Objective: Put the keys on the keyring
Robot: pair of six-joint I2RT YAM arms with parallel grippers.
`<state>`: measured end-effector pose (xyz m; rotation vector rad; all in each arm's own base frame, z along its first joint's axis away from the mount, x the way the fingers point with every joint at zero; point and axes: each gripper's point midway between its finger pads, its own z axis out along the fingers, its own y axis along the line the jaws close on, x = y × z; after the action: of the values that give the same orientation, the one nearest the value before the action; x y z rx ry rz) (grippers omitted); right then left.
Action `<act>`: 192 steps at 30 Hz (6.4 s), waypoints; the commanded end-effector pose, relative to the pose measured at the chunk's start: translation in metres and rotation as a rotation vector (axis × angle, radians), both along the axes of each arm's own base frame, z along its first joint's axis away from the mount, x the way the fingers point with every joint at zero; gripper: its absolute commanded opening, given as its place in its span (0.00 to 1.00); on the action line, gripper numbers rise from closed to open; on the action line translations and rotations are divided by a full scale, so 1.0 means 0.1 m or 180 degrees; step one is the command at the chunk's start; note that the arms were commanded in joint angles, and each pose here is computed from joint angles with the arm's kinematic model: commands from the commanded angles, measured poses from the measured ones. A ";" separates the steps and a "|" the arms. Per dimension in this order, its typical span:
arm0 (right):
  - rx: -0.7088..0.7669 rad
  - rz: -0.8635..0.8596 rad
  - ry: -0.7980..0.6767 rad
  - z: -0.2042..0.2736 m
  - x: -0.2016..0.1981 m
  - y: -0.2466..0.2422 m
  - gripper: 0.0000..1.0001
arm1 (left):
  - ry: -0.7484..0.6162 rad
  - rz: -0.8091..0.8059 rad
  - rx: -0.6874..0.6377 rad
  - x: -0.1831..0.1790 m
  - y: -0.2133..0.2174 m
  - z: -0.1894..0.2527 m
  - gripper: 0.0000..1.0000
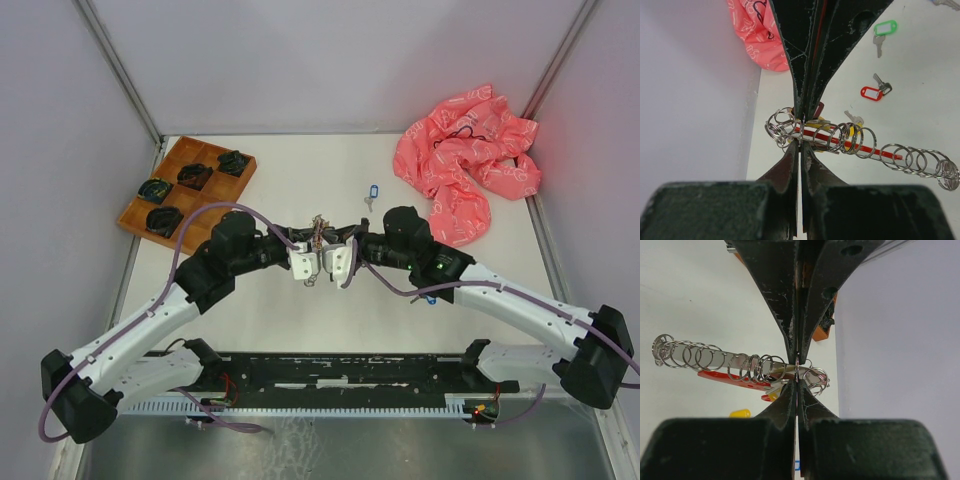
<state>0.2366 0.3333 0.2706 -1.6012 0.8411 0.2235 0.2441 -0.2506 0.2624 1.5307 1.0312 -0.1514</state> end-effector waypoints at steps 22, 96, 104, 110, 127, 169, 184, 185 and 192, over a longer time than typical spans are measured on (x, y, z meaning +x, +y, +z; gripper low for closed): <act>0.0225 0.0005 -0.0014 0.27 -0.05 0.03 0.20 | -0.0145 -0.0045 -0.0267 -0.03 -0.05 0.28 0.03; -0.0003 -0.0015 -0.0136 0.11 0.00 -0.01 0.01 | 0.0243 0.0162 -0.0408 0.05 -0.09 0.34 0.03; 0.0024 -0.0216 -0.0143 0.01 0.06 -0.10 0.01 | 0.0295 0.0218 -0.0681 0.04 -0.09 0.46 0.03; 0.0172 -0.0271 -0.0064 -0.01 0.07 -0.10 0.01 | 0.0454 0.0237 -0.0878 0.04 -0.13 0.46 0.03; 0.0647 -0.0360 0.0067 0.11 0.12 -0.15 0.24 | 0.0532 0.0223 -0.1083 -0.01 -0.14 0.39 0.03; 0.1605 -0.0842 0.1631 0.12 0.15 -0.12 0.29 | 0.0454 0.0280 -0.1243 0.04 -0.13 0.37 0.03; 0.1459 -0.0901 0.1460 0.08 0.22 -0.13 0.01 | 0.0474 0.0209 -0.1248 0.00 -0.16 0.35 0.03; 0.1417 -0.0906 0.1407 0.10 0.22 -0.14 0.01 | 0.0484 0.0221 -0.1252 0.01 -0.16 0.35 0.03; 0.1091 -0.0932 0.1079 0.13 0.26 -0.20 0.01 | 0.0558 0.0218 -0.1263 0.00 -0.17 0.31 0.24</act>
<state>0.2557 0.3182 0.2551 -1.0967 1.2884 0.5008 0.2489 -0.2626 0.2642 1.2068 1.1911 -0.3742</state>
